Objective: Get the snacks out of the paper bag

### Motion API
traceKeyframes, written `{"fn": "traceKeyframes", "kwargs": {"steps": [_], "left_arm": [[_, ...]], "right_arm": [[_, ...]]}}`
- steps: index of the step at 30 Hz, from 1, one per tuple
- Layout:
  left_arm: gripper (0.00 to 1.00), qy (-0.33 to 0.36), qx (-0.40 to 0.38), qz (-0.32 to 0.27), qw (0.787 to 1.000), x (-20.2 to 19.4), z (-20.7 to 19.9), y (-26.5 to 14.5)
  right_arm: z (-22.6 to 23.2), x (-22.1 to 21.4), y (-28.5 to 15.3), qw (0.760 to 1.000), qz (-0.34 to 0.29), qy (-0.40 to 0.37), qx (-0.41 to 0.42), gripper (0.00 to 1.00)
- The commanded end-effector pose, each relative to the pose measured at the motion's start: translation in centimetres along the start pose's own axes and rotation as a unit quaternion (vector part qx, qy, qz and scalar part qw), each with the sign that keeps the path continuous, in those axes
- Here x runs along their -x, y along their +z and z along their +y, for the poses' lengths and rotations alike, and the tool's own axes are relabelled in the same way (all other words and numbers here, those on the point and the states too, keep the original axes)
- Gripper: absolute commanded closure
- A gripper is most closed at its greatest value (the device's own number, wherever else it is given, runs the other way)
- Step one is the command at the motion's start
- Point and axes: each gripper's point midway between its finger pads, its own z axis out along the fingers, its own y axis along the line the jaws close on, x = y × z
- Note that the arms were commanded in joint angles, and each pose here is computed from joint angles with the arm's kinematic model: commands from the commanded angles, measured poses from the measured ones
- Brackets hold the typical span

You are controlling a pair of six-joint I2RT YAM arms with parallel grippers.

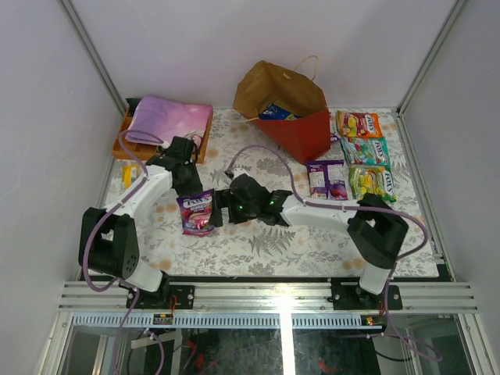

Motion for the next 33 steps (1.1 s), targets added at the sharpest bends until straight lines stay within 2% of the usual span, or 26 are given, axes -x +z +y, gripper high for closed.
{"fn": "traceKeyframes", "kwargs": {"steps": [1,4,9,13,18,24,33], "left_arm": [[0.68,0.000,-0.051,0.024,0.998,-2.1,-2.4,0.8],[0.69,0.013,-0.060,0.033,0.998,-3.0,-3.3,1.4],[0.69,0.052,-0.095,0.058,0.992,-3.9,-4.8,1.9],[0.69,0.071,-0.135,0.107,0.982,-5.9,-6.3,2.5],[0.69,0.083,-0.079,0.132,0.985,-7.2,-4.5,4.8],[0.69,0.113,-0.015,0.135,0.984,-7.3,-3.0,5.9],[0.71,0.125,0.014,0.143,0.982,-7.9,-2.1,6.6]], "right_arm": [[-0.1,1.9,-4.0,0.998,-0.053,-0.038,-0.012,0.00],[-2.1,0.5,-4.6,0.997,-0.065,-0.017,-0.026,0.01],[-2.9,-2.3,-3.7,0.995,-0.075,0.066,0.027,0.01],[-2.3,-3.7,-1.3,0.990,-0.060,0.106,0.074,0.01],[-0.2,-3.4,0.5,0.983,-0.054,0.109,0.134,0.17],[1.4,-2.6,2.7,0.980,-0.045,0.113,0.159,0.29],[1.7,-1.8,6.0,0.979,-0.041,0.125,0.153,0.39]]}}
